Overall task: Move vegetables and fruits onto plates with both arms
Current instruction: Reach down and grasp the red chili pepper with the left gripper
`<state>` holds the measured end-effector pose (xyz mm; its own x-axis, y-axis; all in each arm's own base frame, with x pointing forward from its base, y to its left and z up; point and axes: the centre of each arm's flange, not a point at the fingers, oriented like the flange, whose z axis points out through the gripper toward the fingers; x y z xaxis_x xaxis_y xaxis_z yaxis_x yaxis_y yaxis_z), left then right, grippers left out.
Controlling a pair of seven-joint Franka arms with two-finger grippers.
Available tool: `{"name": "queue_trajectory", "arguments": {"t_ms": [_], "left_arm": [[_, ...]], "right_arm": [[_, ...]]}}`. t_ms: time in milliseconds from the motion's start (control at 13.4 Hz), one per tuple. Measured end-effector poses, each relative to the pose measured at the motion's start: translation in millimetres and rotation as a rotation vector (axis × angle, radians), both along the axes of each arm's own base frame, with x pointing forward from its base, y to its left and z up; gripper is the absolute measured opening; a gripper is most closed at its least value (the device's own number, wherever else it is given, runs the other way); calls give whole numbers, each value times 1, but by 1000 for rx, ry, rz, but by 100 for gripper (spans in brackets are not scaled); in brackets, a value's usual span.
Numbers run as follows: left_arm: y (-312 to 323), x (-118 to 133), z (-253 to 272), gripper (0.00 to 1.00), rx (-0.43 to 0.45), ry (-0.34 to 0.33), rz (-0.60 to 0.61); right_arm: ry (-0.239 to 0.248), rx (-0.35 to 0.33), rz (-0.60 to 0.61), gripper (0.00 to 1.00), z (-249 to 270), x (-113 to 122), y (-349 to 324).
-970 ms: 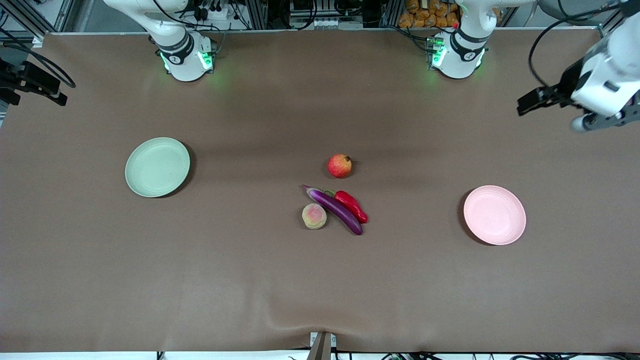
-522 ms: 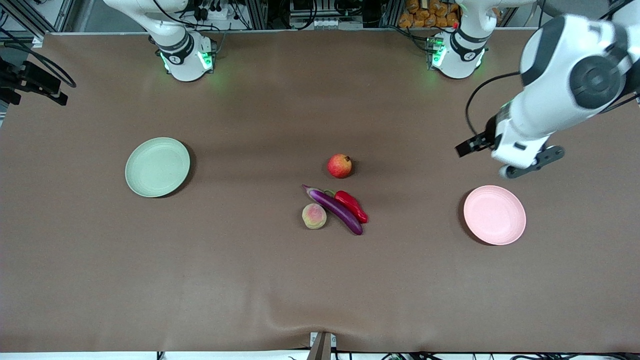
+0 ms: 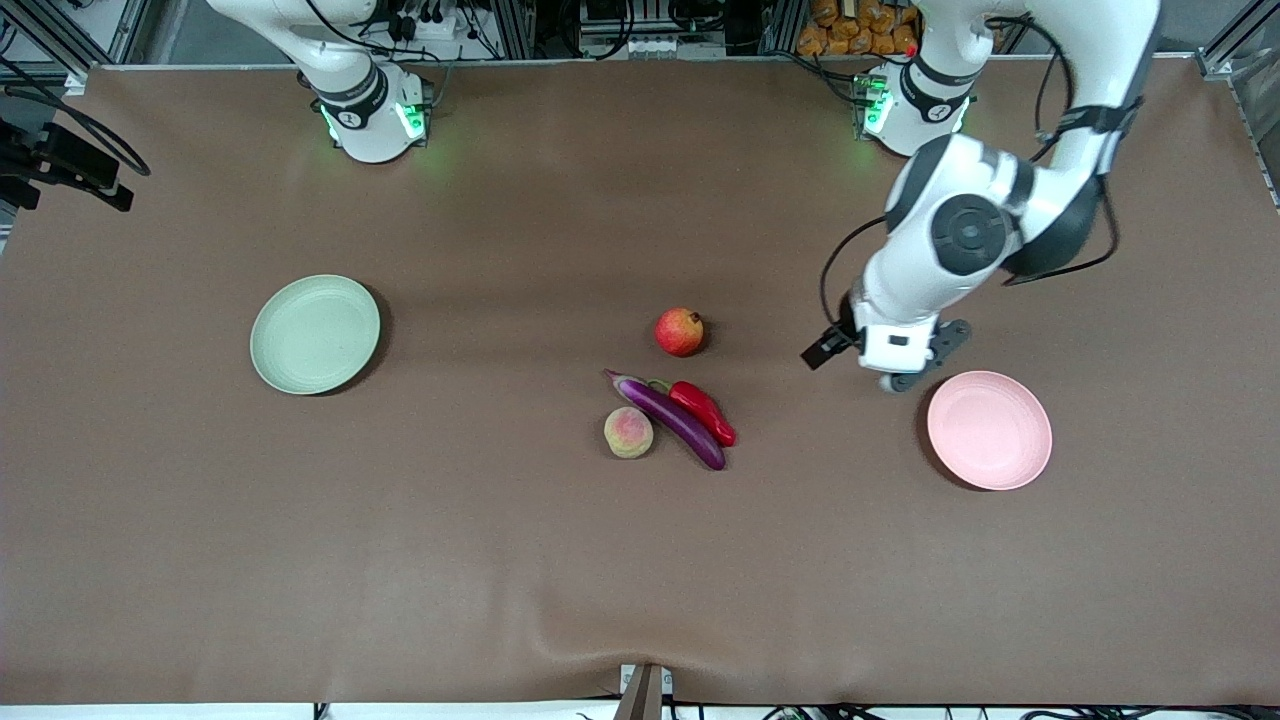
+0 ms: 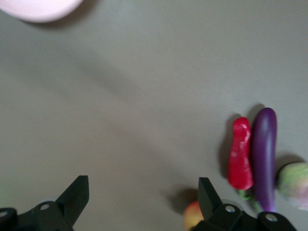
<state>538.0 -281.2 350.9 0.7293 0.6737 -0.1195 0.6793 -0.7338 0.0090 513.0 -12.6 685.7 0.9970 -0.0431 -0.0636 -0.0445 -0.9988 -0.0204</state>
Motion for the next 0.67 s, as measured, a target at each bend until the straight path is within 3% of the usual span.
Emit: {"name": "queue_trajectory", "arguments": {"t_ms": [448,672], "left_arm": [[-74,-13,-86,100,-72,-59,117],[-94,-5,-113,100,-74,-79,143]], "right_arm": [[0,0,0,100,0,0,0],[4,0,0,100,0,0,0]]}}
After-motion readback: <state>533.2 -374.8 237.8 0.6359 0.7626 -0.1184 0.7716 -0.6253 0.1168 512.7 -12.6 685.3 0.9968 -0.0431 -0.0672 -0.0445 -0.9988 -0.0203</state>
